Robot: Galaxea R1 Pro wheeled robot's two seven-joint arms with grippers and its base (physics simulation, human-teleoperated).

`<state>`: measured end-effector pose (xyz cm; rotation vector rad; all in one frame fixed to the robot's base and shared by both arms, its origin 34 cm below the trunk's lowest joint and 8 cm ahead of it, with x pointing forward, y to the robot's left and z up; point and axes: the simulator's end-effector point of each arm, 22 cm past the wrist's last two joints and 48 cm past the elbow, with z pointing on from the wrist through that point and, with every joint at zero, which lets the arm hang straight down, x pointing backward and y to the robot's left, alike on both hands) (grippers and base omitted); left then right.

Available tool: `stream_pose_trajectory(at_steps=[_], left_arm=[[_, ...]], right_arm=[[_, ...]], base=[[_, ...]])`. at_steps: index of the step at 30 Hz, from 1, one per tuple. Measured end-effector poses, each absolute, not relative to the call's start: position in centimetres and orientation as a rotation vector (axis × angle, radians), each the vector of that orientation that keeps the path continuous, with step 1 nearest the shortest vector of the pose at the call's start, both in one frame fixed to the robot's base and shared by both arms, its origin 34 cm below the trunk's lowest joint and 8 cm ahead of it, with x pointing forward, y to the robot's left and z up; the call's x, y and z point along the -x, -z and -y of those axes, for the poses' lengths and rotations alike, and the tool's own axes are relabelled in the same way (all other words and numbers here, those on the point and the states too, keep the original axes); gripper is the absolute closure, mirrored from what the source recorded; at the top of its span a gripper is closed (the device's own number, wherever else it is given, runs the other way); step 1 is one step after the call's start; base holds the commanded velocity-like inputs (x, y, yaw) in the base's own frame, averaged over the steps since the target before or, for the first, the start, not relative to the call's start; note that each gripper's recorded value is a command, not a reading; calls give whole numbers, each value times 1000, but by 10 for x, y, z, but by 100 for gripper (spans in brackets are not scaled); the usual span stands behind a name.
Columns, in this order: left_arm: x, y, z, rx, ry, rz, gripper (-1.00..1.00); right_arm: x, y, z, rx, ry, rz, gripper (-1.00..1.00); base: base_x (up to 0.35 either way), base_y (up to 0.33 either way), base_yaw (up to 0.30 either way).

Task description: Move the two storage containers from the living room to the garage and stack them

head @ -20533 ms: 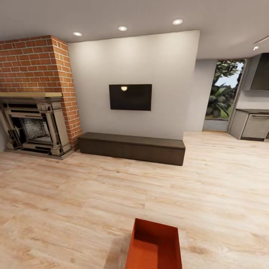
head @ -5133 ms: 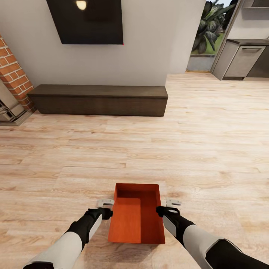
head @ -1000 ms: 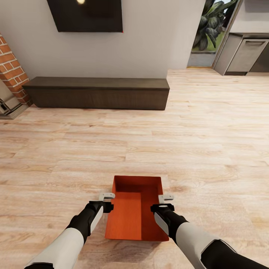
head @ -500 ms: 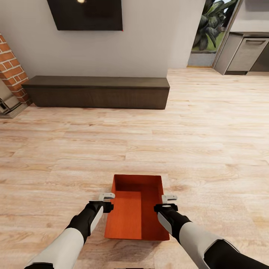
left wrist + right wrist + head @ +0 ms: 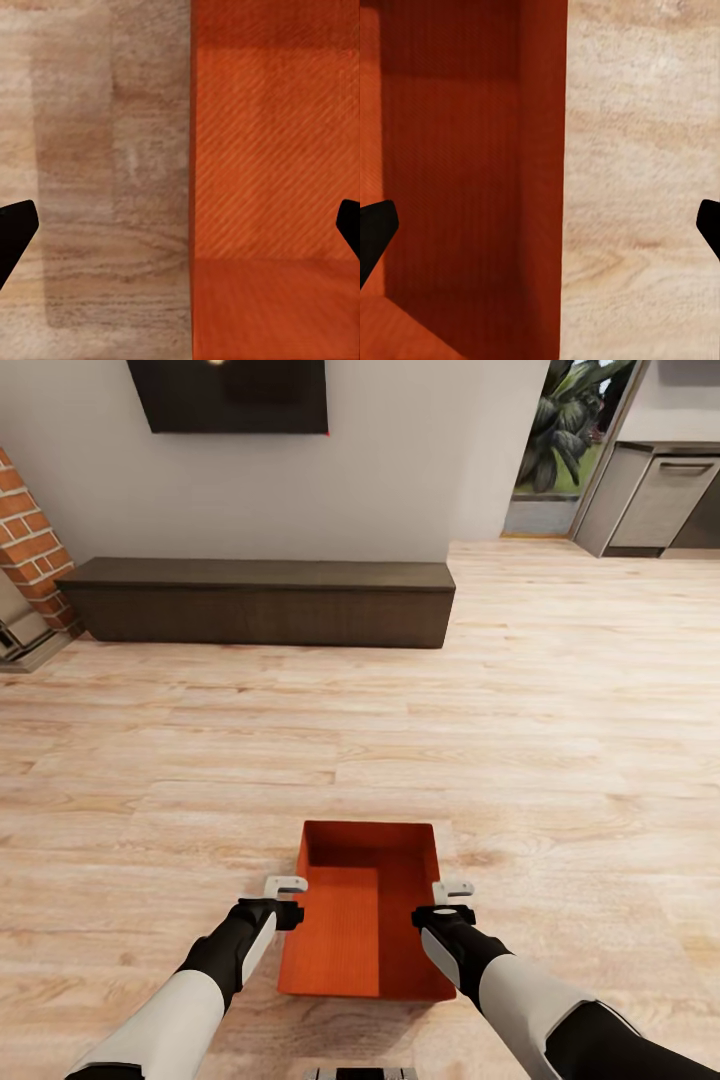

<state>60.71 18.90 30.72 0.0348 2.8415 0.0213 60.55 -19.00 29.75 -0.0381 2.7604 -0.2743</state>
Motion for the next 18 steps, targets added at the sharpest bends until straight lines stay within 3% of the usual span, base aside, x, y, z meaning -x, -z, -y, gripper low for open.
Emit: stream_pose_trajectory(at_steps=[18], left_arm=[[-598, -268, -189, -35, -19, -2842, -100]], right_arm=[[-598, -259, 190, 38, 274, -2758, -100]], base=[[0, 0, 0]])
